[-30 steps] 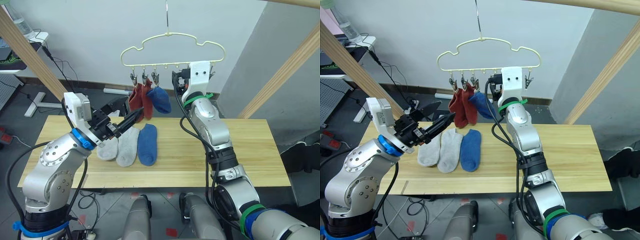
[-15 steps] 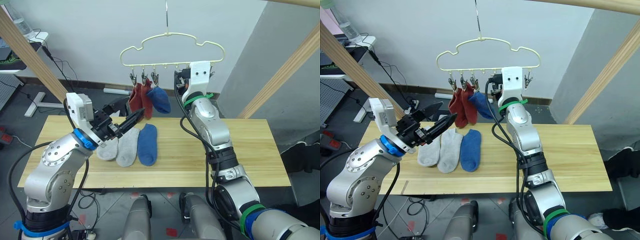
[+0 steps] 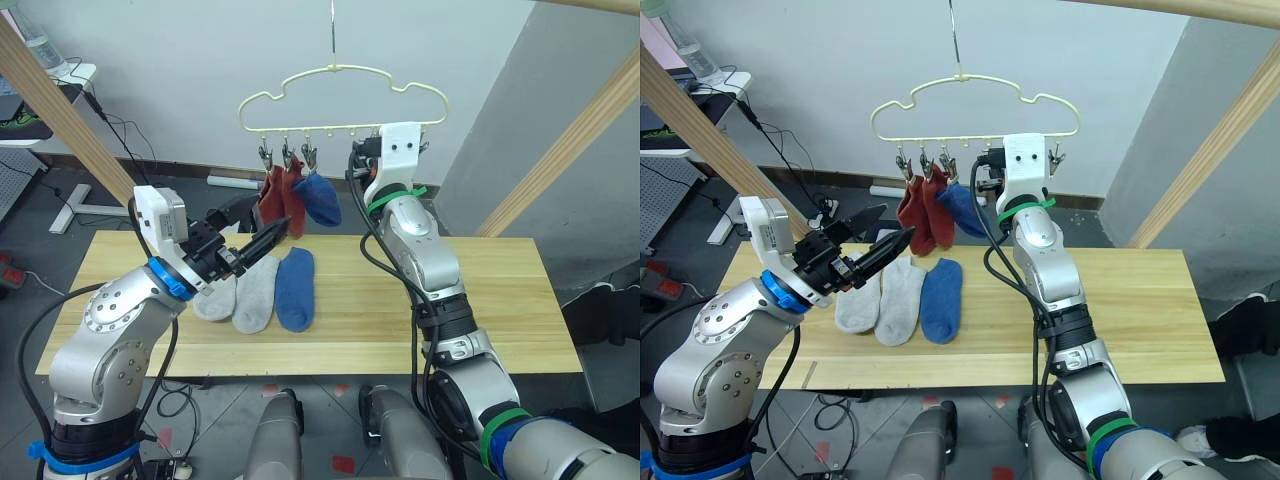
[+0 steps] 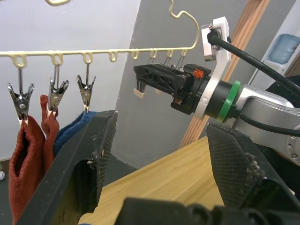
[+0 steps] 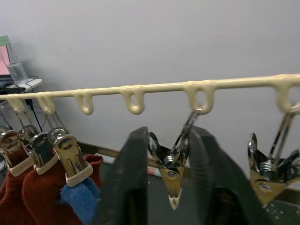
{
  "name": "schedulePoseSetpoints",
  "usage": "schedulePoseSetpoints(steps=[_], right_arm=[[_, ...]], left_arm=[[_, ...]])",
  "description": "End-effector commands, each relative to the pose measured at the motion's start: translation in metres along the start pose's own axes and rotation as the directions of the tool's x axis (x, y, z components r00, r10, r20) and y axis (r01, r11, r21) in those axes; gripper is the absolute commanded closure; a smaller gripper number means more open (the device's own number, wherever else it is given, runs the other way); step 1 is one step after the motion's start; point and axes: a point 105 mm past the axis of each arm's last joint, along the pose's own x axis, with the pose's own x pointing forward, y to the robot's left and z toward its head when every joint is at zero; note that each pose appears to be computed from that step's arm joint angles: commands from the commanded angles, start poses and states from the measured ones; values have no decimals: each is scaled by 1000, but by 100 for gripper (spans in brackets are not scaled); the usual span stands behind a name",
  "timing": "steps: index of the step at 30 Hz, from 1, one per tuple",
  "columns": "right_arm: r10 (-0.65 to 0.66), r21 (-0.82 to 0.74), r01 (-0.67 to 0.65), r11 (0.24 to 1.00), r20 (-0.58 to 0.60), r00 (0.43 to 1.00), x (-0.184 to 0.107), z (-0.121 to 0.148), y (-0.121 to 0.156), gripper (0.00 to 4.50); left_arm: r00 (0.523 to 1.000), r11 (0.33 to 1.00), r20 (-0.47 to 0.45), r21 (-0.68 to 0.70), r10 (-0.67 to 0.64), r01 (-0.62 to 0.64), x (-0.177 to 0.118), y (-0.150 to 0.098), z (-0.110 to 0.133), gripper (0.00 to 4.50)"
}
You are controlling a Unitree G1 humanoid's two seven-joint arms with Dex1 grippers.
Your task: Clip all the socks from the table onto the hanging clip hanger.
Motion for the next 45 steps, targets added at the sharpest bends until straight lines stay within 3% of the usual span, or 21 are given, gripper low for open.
schedulePoseSetpoints(steps=[1, 11, 14, 17, 24, 28, 32, 36, 45], right_arm=[[-4, 8, 4, 1000, 47, 999, 0, 13, -1, 446], [54, 41, -56, 998, 32, 998, -6, 20, -2, 448], [163, 106, -160, 981, -17, 987, -13, 24, 4, 448], [267, 149, -254, 956, -73, 961, -22, 27, 8, 448], [386, 205, -356, 912, -133, 913, -33, 33, 13, 448], [398, 186, -369, 911, -151, 905, -34, 33, 11, 448], [376, 171, -349, 921, -164, 912, -34, 33, 3, 448], [354, 169, -327, 930, -166, 921, -34, 33, 1, 448], [322, 168, -296, 940, -164, 932, -37, 34, -5, 448]], left_arm=[[999, 999, 25, 31, -22, 22, 0, -6, 8, 117], [999, 1000, -36, 17, -19, 19, -3, -7, -6, 117], [979, 998, -197, 3, 57, -58, -10, 3, -44, 117], [928, 989, -343, 22, 147, -148, -15, 15, -92, 117], [862, 981, -475, 24, 180, -191, 5, 21, -152, 117], [863, 984, -476, 25, 167, -176, 16, 23, -160, 117], [850, 992, -514, 16, 117, -127, 45, 24, -172, 117], [806, 979, -556, 143, 201, -145, 59, 40, -185, 117], [721, 985, -672, 119, 170, -122, 48, 31, -216, 117]])
